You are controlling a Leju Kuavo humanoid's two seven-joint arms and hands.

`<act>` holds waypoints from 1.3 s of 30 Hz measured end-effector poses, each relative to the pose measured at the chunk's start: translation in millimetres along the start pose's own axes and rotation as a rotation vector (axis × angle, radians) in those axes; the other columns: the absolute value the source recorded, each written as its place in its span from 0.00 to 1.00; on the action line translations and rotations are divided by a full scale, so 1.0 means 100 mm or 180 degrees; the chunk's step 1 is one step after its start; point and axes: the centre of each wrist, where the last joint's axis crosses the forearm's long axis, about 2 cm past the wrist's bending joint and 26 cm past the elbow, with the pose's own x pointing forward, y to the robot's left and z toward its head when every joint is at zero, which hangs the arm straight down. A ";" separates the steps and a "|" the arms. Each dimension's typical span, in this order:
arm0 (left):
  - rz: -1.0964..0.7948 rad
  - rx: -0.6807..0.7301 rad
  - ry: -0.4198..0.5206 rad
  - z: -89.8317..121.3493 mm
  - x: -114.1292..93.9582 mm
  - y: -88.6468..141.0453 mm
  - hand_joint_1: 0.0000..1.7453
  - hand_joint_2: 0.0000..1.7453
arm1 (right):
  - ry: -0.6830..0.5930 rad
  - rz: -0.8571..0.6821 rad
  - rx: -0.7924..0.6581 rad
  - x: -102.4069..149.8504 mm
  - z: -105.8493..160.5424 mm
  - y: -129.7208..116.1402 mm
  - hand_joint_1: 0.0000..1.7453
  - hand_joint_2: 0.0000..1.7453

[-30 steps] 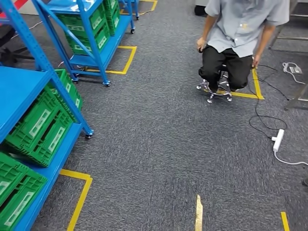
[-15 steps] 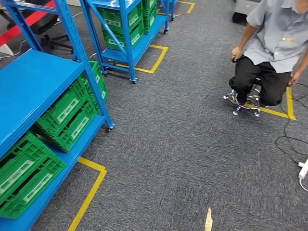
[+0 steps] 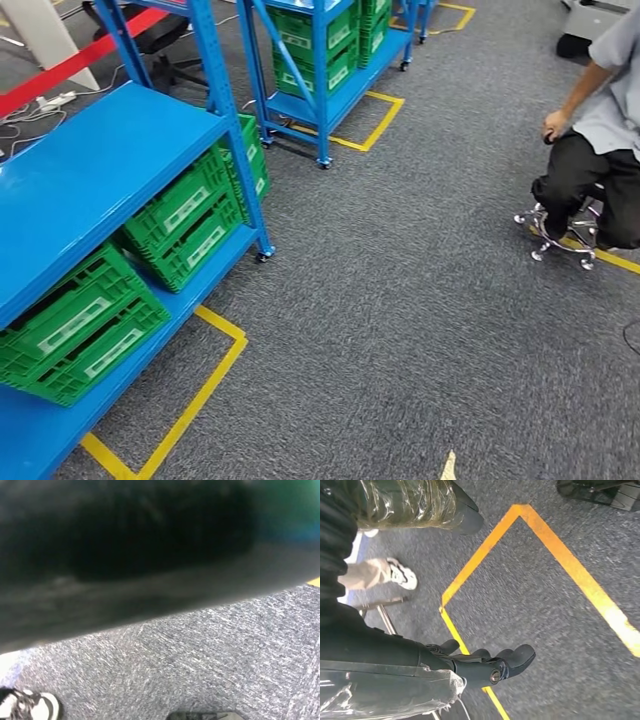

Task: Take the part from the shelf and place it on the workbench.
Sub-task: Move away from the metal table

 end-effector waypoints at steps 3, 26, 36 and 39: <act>-0.0001 0.0003 -0.0009 -0.01 0.01 0.01 0.00 0.00 | -0.0011 0.0006 0.0002 0.01 0.00 0.00 0.00 1.00; -0.0010 0.0023 0.0025 0.01 -0.03 0.02 0.00 0.00 | 0.0050 0.0040 0.0059 -0.02 -0.01 -0.01 0.00 1.00; -0.0012 0.0033 0.0030 0.01 -0.04 0.02 0.00 0.00 | 0.0026 0.0038 0.0054 0.02 -0.02 -0.02 0.00 1.00; -0.0008 0.0028 0.0022 0.00 -0.02 0.02 0.00 0.00 | 0.0033 0.0047 0.0067 0.00 -0.01 -0.01 0.00 1.00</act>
